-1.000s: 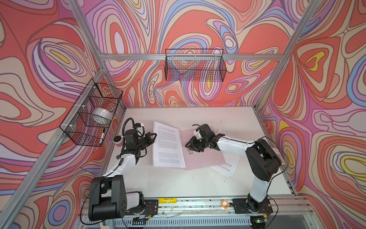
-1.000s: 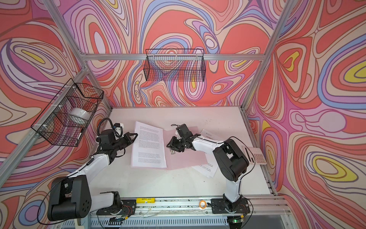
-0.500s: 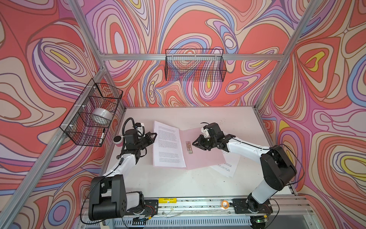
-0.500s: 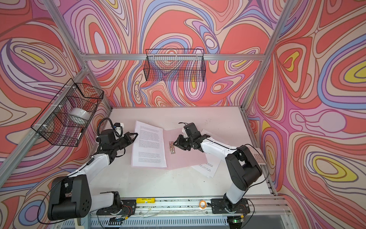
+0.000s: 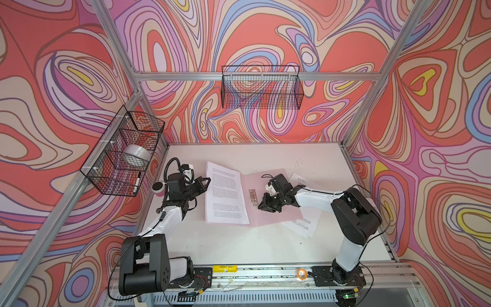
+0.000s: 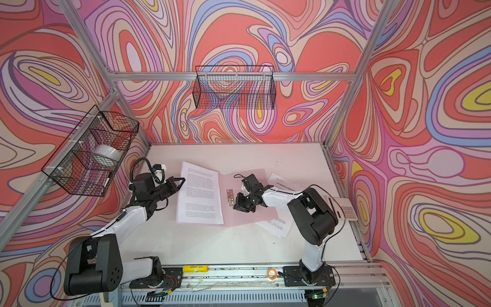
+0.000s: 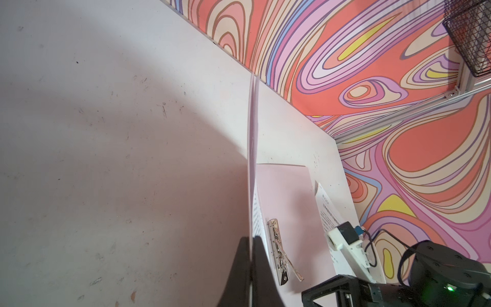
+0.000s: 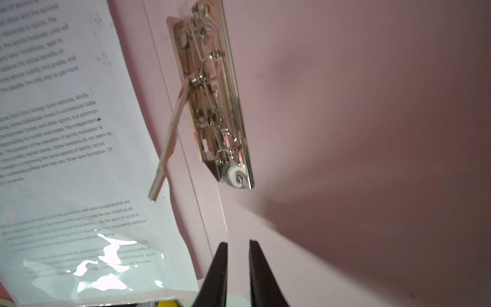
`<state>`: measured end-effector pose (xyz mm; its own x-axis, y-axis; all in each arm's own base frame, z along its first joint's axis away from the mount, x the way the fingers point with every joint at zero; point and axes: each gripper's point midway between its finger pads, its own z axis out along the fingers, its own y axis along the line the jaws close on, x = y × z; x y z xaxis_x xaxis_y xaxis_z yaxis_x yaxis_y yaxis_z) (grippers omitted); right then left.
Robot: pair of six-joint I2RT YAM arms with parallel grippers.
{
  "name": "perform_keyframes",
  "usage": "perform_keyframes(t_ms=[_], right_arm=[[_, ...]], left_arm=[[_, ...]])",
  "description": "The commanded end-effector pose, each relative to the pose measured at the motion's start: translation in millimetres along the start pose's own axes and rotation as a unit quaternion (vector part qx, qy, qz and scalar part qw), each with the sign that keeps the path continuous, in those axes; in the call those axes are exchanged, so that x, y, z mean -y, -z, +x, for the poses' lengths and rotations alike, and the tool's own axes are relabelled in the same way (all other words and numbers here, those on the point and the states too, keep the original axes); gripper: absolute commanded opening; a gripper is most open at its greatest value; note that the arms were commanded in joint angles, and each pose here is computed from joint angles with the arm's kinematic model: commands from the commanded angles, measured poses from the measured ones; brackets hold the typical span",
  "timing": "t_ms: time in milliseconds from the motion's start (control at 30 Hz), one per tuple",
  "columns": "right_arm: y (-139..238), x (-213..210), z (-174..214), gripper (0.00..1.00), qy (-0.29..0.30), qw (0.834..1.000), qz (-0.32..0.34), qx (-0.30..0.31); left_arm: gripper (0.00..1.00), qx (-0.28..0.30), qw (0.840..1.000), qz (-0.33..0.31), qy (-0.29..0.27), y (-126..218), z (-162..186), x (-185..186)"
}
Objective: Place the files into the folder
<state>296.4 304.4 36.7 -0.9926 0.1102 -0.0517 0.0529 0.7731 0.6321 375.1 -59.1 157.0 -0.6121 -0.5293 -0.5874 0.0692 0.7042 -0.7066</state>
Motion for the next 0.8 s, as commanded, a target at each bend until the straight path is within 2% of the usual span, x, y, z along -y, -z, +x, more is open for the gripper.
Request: perform_keyframes(t_ms=[0, 500, 767], right_arm=[[-8, -17, -7, 0.16, 0.024, 1.0, -0.018, -0.001], [-20, -59, -50, 0.15, 0.059, 0.997, -0.036, 0.016], [-34, -62, -83, 0.13, 0.066, 0.997, -0.034, 0.027]], left_arm=[[0.0, 0.012, 1.0, 0.011, -0.017, -1, -10, 6], [0.0, 0.008, 1.0, 0.017, -0.019, -2, -7, 6], [0.0, 0.006, 1.0, 0.017, -0.018, -3, -6, 5]])
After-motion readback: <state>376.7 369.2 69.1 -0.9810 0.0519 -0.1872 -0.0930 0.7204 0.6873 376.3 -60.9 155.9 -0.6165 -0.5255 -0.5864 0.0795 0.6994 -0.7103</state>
